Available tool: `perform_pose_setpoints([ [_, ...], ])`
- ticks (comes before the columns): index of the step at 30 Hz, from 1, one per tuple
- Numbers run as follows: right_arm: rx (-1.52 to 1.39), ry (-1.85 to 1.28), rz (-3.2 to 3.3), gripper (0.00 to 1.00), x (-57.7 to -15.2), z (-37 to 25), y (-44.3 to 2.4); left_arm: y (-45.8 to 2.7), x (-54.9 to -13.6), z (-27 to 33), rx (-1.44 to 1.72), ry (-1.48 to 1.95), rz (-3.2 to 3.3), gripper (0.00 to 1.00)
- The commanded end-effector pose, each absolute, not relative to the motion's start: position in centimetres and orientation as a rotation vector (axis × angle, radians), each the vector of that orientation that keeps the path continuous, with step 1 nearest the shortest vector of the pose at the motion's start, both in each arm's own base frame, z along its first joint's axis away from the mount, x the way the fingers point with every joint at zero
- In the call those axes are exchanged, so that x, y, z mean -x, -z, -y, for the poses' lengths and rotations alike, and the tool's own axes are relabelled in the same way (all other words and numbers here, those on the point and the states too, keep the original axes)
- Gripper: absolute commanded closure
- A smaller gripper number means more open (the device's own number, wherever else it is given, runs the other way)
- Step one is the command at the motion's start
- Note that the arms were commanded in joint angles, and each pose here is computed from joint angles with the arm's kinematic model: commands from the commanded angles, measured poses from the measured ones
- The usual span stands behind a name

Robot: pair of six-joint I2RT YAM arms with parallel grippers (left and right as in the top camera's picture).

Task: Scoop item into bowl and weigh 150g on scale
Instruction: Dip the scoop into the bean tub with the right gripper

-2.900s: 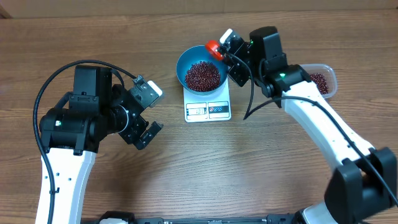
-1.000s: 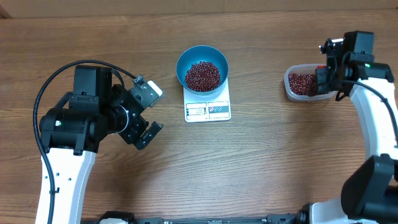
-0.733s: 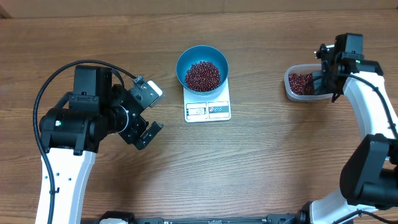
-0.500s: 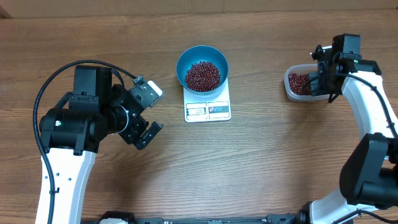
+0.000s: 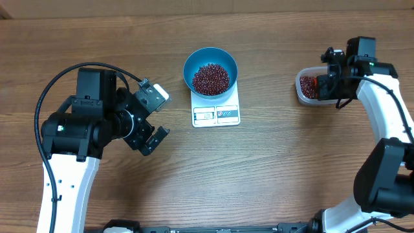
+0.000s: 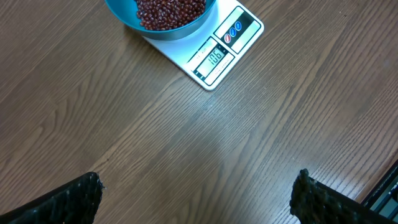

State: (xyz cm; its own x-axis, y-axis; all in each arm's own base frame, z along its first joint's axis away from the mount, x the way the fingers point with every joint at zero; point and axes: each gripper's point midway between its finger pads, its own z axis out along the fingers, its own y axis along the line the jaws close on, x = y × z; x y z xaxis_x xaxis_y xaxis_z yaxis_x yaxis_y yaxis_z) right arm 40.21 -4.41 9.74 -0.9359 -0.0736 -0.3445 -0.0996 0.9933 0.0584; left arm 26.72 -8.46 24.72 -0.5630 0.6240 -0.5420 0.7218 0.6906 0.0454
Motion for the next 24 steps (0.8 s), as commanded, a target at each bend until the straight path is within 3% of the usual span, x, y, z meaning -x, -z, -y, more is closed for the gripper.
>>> perform_pose_setpoints([
  [1,0.047,-0.319,-2.733,0.96,-41.0,3.2,-10.7,-24.5,-26.7,8.5,-1.025,0.253,-2.382,0.0],
  [11,-0.146,-0.617,-2.627,0.96,-40.8,4.8,-12.3,-24.5,-26.7,8.5,-1.025,0.253,-2.383,0.0],
  [24,-0.349,-0.729,-2.555,0.96,-40.3,7.6,-13.2,-24.5,-26.7,8.5,-1.025,0.253,-2.382,0.0],
])
